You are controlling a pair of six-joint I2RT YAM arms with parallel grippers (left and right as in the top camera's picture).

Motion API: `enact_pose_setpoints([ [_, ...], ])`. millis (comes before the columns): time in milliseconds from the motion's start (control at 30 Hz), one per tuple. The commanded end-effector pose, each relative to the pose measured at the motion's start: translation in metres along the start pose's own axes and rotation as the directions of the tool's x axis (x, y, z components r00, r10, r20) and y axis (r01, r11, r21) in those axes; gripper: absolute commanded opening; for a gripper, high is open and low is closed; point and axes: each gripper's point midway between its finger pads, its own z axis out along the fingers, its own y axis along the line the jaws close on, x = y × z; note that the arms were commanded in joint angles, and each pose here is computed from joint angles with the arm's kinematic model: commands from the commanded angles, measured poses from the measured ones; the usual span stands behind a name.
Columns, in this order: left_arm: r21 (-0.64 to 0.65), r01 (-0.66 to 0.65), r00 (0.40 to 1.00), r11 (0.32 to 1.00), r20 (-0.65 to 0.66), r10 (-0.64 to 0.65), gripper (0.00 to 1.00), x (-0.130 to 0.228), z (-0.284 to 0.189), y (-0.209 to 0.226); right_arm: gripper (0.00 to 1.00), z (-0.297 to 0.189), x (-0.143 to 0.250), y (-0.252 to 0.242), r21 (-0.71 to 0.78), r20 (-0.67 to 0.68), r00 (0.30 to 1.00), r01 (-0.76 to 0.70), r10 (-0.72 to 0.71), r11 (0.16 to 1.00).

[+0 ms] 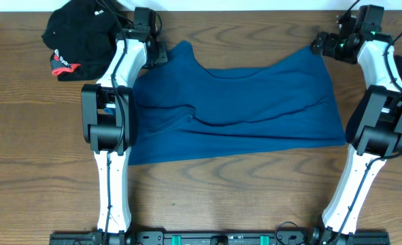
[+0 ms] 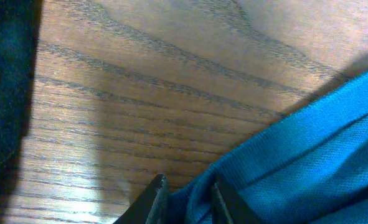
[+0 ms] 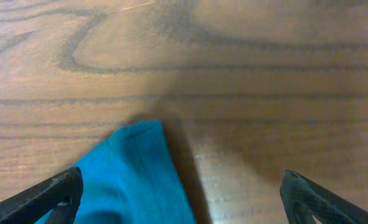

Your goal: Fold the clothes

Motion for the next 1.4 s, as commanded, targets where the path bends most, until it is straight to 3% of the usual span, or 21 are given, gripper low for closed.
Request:
enact_pose_setpoints([
  [0, -0.008, 0.002, 1.000, 1.000, -0.027, -0.002, 0.25, 0.007, 0.009, 0.002, 0.99, 0.008, -0.001, 0.017, -0.036, 0.008, 0.998, 0.069, -0.068, 0.997],
  [300, -0.008, 0.002, 1.000, 1.000, -0.027, -0.003, 0.25, 0.007, 0.009, 0.002, 0.99, 0.023, 0.008, 0.049, -0.062, -0.010, 0.989, 0.144, -0.145, 0.988],
  [767, -0.008, 0.002, 1.000, 1.000, -0.028, -0.002, 0.25, 0.007, 0.009, 0.002, 0.99, 0.036, 0.016, 0.030, 0.052, -0.038, 0.986, 0.162, -0.160, 0.985],
  [1033, -0.008, 0.002, 1.000, 1.000, -0.028, -0.002, 0.25, 0.007, 0.009, 0.002, 0.99, 0.035, 0.020, 0.029, 0.039, -0.053, 0.987, 0.157, -0.155, 0.987],
  [1367, -0.008, 0.002, 1.000, 1.000, -0.028, -0.003, 0.24, 0.007, 0.009, 0.002, 0.80, 0.035, 0.025, 0.033, 0.013, -0.069, 0.987, 0.148, -0.147, 0.989],
])
